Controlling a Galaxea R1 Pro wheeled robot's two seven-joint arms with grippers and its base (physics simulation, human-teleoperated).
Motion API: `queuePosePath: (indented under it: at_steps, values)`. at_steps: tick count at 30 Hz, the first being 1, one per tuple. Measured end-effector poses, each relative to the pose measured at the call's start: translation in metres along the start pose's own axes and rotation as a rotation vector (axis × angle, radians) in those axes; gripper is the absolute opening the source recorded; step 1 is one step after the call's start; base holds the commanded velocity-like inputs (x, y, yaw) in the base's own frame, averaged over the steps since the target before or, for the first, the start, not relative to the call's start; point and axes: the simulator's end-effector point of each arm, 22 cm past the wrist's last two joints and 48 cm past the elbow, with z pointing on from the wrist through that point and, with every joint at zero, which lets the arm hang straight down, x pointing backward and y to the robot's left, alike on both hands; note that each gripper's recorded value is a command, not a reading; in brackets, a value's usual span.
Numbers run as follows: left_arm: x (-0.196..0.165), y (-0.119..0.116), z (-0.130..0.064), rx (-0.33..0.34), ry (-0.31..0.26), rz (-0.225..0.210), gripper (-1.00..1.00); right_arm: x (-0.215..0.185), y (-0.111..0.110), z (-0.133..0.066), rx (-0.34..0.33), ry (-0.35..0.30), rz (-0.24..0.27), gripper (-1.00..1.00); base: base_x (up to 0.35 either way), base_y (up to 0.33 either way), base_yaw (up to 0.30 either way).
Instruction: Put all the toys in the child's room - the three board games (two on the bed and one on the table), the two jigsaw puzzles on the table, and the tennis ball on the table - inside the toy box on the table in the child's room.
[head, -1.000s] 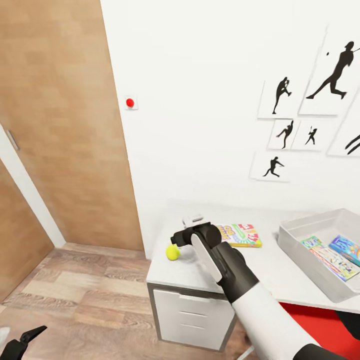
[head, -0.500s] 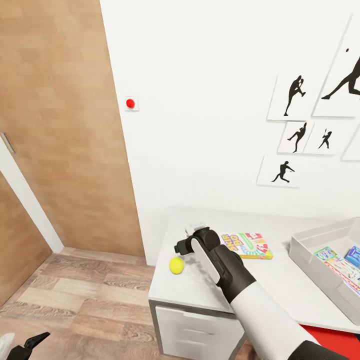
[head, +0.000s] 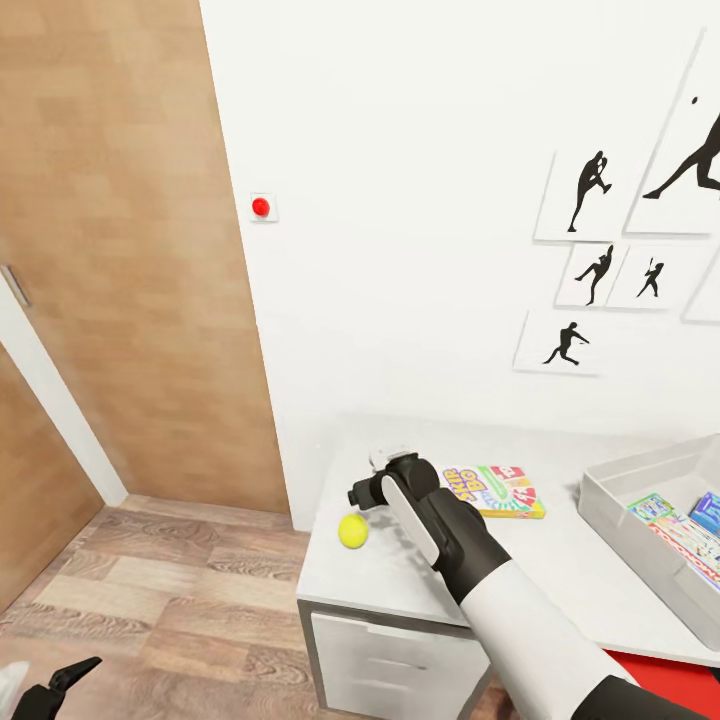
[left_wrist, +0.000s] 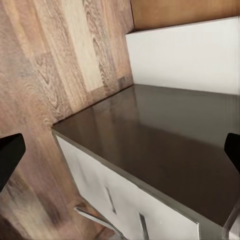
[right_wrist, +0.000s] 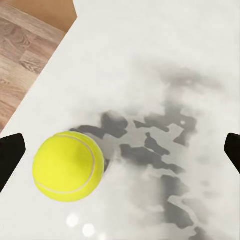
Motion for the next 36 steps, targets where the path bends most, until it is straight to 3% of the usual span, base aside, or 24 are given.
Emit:
queuePosePath:
  at_steps: [9, 14, 17, 18, 24, 29, 36]
  values:
    - [0.001, -0.002, 0.000, 0.000, 0.001, 0.008, 1.00, -0.003, 0.003, -0.003, -0.011, -0.008, 0.006, 1.00, 0.000, 0.000, 0.155]
    - [0.001, 0.005, 0.000, -0.034, -0.001, 0.011, 1.00, -0.003, 0.002, -0.003, -0.012, -0.006, 0.012, 1.00, 0.000, 0.000, 0.269]
    - [0.000, 0.016, 0.000, -0.084, -0.007, 0.008, 1.00, -0.002, 0.002, -0.002, -0.012, -0.002, 0.015, 1.00, 0.000, 0.000, 0.130]
    - [0.001, 0.028, 0.000, -0.141, -0.029, -0.003, 1.00, 0.000, 0.002, -0.002, -0.016, 0.002, 0.020, 1.00, 0.000, 0.000, 0.048]
    - [-0.002, 0.037, -0.002, -0.224, -0.062, -0.011, 1.00, 0.002, 0.008, -0.001, -0.049, 0.012, 0.048, 1.00, 0.000, 0.000, 0.022]
    - [-0.002, 0.037, -0.002, -0.239, -0.068, -0.020, 1.00, 0.011, -0.002, 0.002, -0.055, 0.049, 0.105, 1.00, 0.000, 0.000, 0.004]
    - [-0.001, 0.037, -0.002, -0.240, -0.069, -0.024, 1.00, 0.037, -0.008, 0.016, -0.046, 0.122, 0.123, 1.00, 0.000, 0.000, 0.000]
